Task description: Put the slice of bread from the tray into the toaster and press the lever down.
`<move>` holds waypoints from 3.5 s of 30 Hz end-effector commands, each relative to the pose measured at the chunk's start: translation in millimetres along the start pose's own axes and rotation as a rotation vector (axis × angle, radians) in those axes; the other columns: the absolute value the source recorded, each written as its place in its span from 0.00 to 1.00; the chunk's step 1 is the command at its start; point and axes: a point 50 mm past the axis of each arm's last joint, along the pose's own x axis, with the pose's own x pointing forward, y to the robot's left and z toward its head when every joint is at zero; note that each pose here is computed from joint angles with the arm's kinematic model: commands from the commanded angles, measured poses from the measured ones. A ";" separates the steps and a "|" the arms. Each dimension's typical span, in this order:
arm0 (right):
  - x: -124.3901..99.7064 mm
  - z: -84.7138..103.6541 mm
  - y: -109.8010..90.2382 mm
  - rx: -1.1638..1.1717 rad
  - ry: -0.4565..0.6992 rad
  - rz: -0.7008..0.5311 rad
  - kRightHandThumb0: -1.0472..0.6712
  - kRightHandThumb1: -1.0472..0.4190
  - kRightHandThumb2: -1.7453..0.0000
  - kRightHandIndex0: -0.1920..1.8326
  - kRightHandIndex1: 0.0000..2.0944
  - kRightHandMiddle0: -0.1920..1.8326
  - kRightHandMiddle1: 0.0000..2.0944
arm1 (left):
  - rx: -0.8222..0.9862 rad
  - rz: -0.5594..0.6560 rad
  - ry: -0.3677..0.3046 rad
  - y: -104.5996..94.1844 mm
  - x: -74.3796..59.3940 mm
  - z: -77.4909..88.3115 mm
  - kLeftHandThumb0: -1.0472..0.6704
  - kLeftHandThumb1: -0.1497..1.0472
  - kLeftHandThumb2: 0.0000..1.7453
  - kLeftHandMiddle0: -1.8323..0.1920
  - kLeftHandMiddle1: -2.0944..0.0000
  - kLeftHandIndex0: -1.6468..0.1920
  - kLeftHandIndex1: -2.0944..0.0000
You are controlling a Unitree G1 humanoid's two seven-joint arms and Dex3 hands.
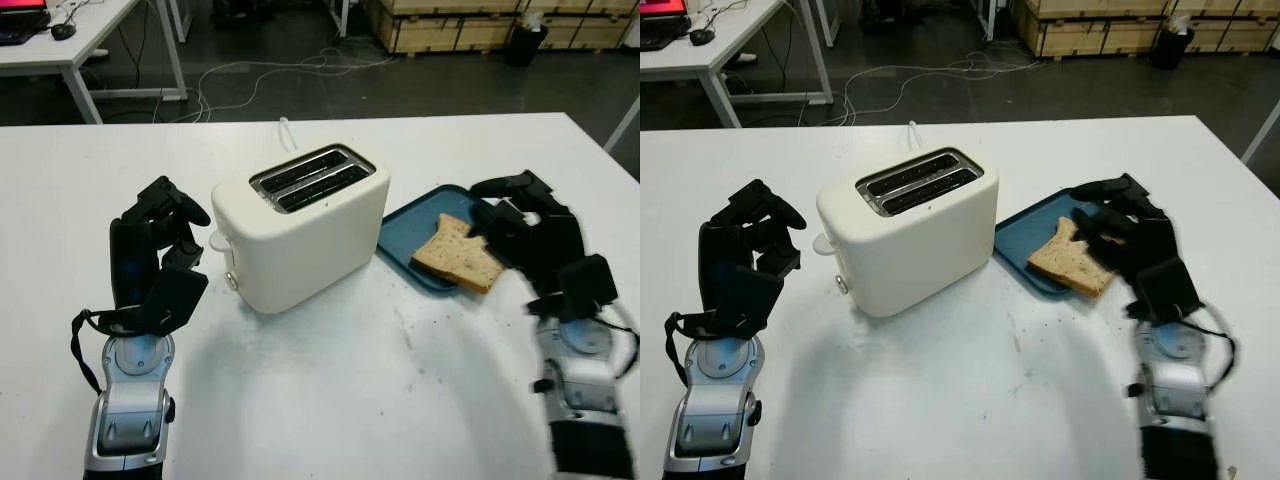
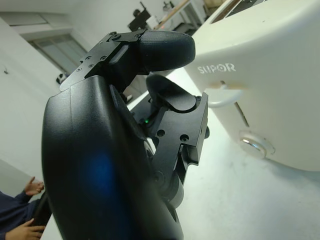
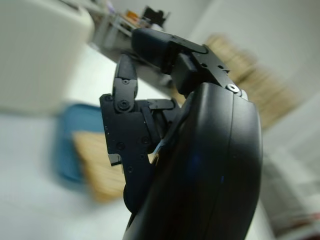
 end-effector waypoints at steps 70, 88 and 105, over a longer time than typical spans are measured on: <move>7.2 -64.8 9.0 -1.338 -0.311 0.445 0.41 0.09 0.96 0.58 0.60 0.72 0.01 | -0.005 0.006 -0.026 6.2 3.2 4.4 0.58 0.87 0.61 0.36 0.17 0.50 0.17; 27.5 -37.1 -5.0 -1.155 -0.369 0.239 0.43 0.09 0.85 0.50 0.83 0.52 0.56 | 0.005 0.006 -0.029 5.8 3.4 5.2 0.58 0.86 0.61 0.37 0.17 0.51 0.17; 75.9 20.8 -31.3 -1.045 -0.491 0.034 0.41 0.09 0.86 0.51 0.83 0.46 0.70 | 0.007 0.005 -0.030 4.5 5.4 6.3 0.58 0.86 0.61 0.36 0.17 0.50 0.17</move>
